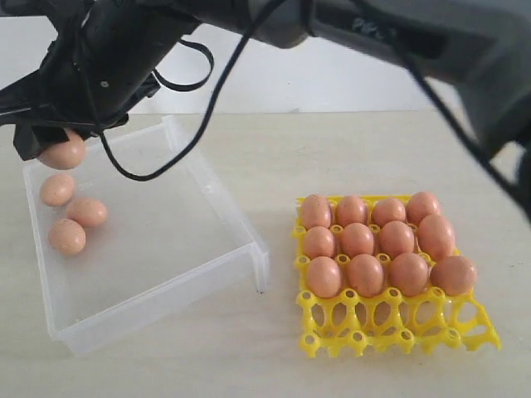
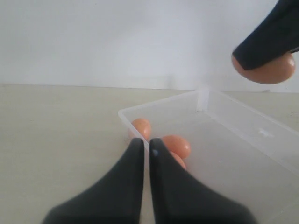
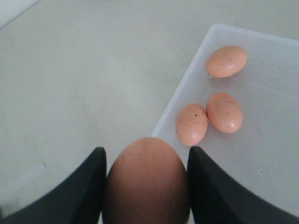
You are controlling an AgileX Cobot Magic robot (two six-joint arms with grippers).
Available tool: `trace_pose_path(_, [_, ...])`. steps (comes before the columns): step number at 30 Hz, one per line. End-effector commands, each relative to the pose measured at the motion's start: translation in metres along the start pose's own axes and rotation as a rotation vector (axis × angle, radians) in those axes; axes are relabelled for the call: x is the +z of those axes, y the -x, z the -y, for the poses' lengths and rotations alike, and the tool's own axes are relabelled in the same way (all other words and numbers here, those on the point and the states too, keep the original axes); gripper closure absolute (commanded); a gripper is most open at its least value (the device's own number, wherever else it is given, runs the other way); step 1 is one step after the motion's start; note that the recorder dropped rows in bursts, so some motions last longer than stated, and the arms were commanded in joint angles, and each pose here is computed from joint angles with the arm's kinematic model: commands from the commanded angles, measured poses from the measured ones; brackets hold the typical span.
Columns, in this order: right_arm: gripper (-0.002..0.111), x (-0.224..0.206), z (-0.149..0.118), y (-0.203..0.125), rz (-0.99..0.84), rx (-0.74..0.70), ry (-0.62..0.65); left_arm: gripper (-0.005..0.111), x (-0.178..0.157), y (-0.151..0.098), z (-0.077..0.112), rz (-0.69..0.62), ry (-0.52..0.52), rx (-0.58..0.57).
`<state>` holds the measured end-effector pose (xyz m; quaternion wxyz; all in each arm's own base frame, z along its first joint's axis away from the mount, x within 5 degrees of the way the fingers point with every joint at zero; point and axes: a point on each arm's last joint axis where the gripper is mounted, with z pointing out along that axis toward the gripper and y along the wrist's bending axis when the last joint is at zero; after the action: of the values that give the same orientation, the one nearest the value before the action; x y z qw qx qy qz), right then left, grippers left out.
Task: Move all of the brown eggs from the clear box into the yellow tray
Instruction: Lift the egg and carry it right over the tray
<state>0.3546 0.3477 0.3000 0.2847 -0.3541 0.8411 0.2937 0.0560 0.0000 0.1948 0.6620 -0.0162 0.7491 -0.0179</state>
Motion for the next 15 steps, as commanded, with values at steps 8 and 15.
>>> trace_pose_path(8, [0.109,-0.111,-0.004,-0.114,0.412,-0.105,-0.328,0.103,0.000,0.000,0.000,0.003,0.002,-0.001])
trace_pose_path(15, [0.109,-0.169,0.015,-0.156,0.592,0.146,-0.440,0.103,0.000,0.000,0.000,0.003,0.002,-0.001])
